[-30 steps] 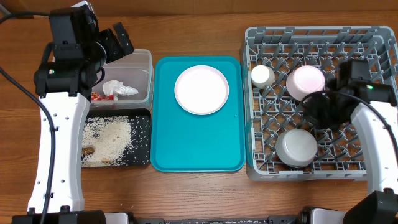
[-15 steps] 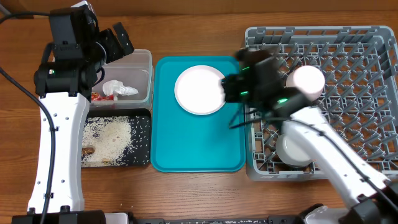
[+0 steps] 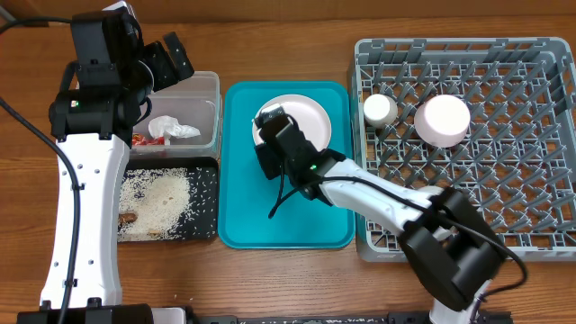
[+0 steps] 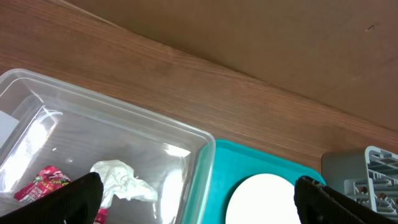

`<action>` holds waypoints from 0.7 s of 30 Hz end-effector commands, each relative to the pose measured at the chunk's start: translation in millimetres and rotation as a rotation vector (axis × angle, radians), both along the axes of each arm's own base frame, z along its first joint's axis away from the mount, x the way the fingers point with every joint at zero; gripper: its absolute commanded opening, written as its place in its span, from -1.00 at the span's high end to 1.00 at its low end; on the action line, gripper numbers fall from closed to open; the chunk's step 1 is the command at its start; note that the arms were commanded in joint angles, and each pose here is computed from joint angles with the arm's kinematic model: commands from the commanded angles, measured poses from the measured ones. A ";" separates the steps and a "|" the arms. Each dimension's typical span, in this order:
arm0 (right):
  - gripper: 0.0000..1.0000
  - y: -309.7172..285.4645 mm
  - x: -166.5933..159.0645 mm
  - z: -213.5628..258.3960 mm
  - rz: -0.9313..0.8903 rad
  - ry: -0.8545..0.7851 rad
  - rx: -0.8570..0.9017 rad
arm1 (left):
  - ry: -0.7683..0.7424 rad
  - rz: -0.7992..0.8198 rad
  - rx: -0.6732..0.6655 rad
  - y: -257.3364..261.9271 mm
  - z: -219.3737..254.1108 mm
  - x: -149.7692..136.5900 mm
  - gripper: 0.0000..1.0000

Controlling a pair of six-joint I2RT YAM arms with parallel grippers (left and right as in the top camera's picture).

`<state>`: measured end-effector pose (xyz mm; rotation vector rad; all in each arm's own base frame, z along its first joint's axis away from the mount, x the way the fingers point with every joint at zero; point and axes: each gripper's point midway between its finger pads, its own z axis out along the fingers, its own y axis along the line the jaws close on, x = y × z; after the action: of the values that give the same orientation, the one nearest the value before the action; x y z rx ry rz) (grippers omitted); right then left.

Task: Sort waste into correct bins and load items into the dishwasher
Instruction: 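Move the right gripper to the white plate on the teal tray, then grip the white plate's edge with the right gripper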

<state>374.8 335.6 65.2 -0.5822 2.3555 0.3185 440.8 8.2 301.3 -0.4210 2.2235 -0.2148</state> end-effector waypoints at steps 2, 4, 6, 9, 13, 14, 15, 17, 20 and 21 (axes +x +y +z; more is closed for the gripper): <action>-0.05 2.0 7.8 -9.2 0.048 -0.042 -0.058 | -0.011 -0.008 0.019 -1.2 3.8 1.4 -1.00; -0.05 2.6 7.4 -14.0 0.063 -0.040 -0.070 | -0.011 -0.008 0.018 -1.2 3.8 1.4 -1.00; -0.05 2.6 7.1 -18.1 0.064 -0.034 -0.074 | -0.011 -0.008 0.018 -1.2 3.8 1.4 -1.00; -0.05 2.1 5.1 -25.5 0.084 -0.026 -0.095 | -0.011 -0.008 0.018 -1.2 3.9 1.4 -1.00; -0.04 0.6 3.4 -32.5 0.086 -0.012 -0.107 | -0.011 -0.008 0.018 -1.2 3.8 1.4 -1.00; -0.04 0.5 3.3 -32.7 0.086 -0.011 -0.107 | -0.011 -0.008 0.019 -1.2 3.8 1.4 -1.00; -0.03 0.4 3.2 -32.9 0.086 -0.011 -0.108 | -0.011 -0.008 0.019 -1.2 3.8 1.4 -1.00; 0.04 -0.5 2.3 -33.9 0.086 -0.006 -0.112 | -0.011 -0.008 0.019 -1.2 3.9 1.4 -1.00; 0.09 -0.7 -1.9 -37.9 0.098 0.016 -0.115 | -0.011 -0.008 0.018 -1.2 3.8 1.4 -1.00; 0.16 -0.7 -2.8 -39.7 0.101 0.022 -0.115 | -0.011 -0.008 0.019 -1.2 3.8 1.4 -1.00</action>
<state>370.1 331.3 26.5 -0.7519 2.3820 0.2227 440.7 8.2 301.2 -0.4211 2.2239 -0.2147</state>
